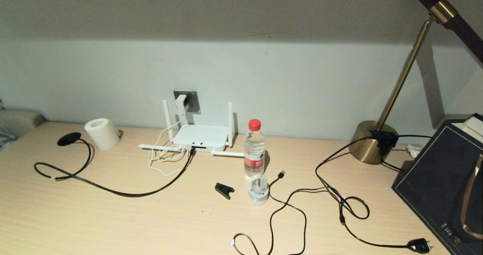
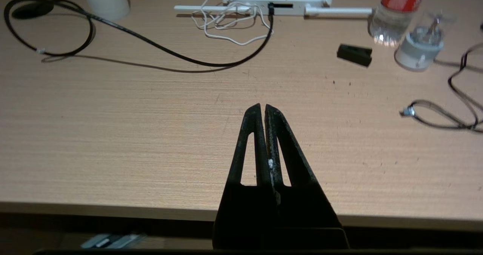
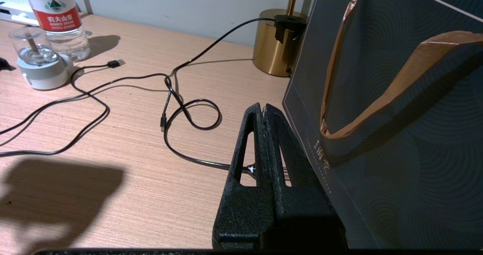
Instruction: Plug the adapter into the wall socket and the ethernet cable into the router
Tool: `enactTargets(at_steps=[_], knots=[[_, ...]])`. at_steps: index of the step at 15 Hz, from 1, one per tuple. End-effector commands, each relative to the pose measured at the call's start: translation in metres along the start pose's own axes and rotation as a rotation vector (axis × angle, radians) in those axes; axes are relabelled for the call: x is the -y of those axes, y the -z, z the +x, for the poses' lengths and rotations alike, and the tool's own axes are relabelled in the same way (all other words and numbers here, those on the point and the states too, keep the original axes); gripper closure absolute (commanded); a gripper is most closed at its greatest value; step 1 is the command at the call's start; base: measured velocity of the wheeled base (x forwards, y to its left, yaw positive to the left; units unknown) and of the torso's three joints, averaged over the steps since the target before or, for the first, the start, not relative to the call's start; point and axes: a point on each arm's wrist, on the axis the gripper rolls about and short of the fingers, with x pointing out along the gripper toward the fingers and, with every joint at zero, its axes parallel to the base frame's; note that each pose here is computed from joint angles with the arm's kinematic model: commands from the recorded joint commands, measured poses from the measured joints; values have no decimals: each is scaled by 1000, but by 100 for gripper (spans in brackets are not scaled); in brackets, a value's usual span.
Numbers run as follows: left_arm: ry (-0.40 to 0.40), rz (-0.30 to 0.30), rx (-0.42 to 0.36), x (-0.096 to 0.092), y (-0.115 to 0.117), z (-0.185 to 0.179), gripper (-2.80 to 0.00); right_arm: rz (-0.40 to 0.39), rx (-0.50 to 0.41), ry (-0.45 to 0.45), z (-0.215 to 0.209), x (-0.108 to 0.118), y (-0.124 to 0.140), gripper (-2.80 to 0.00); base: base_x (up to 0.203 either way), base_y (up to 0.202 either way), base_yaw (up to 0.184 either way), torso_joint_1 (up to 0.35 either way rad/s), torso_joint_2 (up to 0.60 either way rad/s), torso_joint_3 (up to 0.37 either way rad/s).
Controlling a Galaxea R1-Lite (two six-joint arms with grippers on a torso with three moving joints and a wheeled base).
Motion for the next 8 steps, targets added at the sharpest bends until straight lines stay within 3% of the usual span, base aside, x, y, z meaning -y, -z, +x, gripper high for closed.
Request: enactTargets(at_steps=[1, 8], knots=[[-12, -53, 21, 0, 1, -1, 0, 7, -34, -4, 2, -1, 9, 0, 0, 0, 0, 0, 0, 0], [-12, -53, 21, 0, 1, -1, 0, 38, -36, 3, 2, -1, 10, 0, 0, 0, 0, 0, 0, 0]])
